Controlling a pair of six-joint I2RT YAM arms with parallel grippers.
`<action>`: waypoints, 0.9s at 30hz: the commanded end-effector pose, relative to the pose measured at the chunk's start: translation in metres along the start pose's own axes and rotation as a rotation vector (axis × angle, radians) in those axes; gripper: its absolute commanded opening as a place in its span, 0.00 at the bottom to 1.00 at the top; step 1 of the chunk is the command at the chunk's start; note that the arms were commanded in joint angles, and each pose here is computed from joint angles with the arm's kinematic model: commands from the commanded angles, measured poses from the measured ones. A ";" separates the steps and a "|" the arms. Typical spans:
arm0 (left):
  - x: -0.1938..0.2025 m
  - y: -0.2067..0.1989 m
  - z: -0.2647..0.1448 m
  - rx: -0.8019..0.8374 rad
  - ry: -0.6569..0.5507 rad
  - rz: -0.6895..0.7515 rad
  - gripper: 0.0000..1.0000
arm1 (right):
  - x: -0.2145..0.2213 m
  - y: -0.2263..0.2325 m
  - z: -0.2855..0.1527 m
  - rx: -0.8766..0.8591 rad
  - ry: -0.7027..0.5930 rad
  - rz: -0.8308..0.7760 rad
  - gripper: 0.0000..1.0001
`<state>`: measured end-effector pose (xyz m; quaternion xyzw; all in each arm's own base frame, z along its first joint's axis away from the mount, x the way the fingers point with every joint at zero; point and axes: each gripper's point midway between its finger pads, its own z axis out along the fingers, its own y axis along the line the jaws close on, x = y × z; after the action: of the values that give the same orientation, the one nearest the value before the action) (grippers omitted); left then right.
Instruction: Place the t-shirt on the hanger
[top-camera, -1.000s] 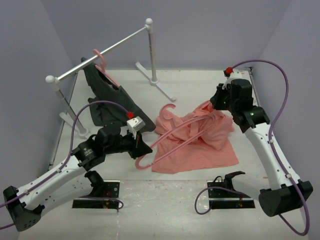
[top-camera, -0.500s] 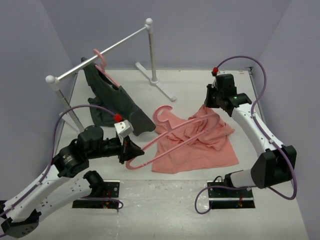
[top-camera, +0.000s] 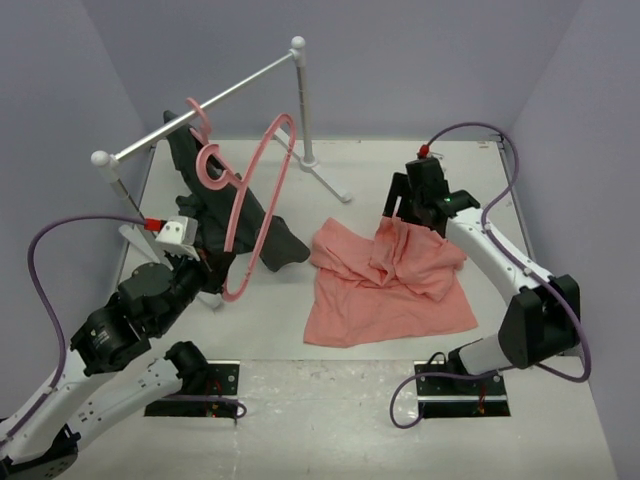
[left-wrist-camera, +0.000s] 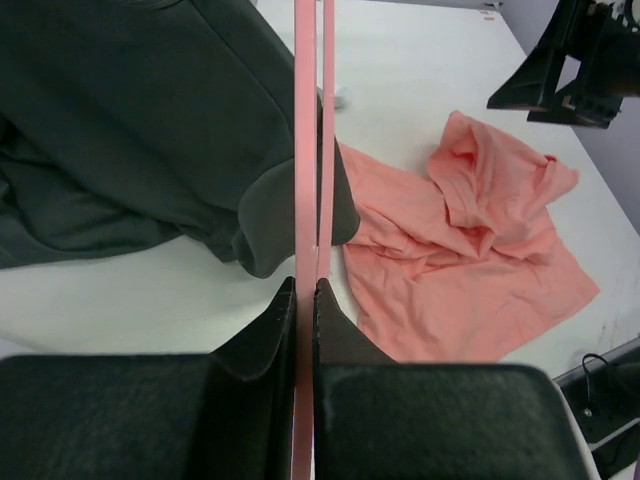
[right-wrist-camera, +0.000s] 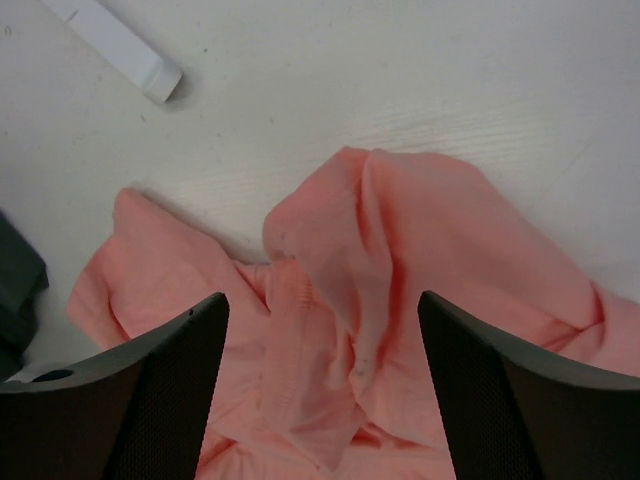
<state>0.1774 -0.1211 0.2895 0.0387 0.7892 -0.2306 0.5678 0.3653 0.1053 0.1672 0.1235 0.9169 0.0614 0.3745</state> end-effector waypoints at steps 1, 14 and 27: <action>-0.015 0.010 0.013 -0.081 -0.111 -0.061 0.00 | -0.017 0.028 0.014 0.079 -0.069 0.012 0.83; 0.007 -0.026 0.031 0.107 -0.037 0.016 0.00 | 0.022 0.007 0.059 0.441 0.007 -0.180 0.45; 0.060 -0.088 0.041 0.445 0.175 0.017 0.00 | 0.007 -0.026 0.017 0.346 -0.087 -0.065 0.00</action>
<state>0.1798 -0.1952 0.2484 0.1401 0.7946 -0.3105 0.5025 0.3687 0.0997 0.1167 0.1204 0.9193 -0.1591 0.3392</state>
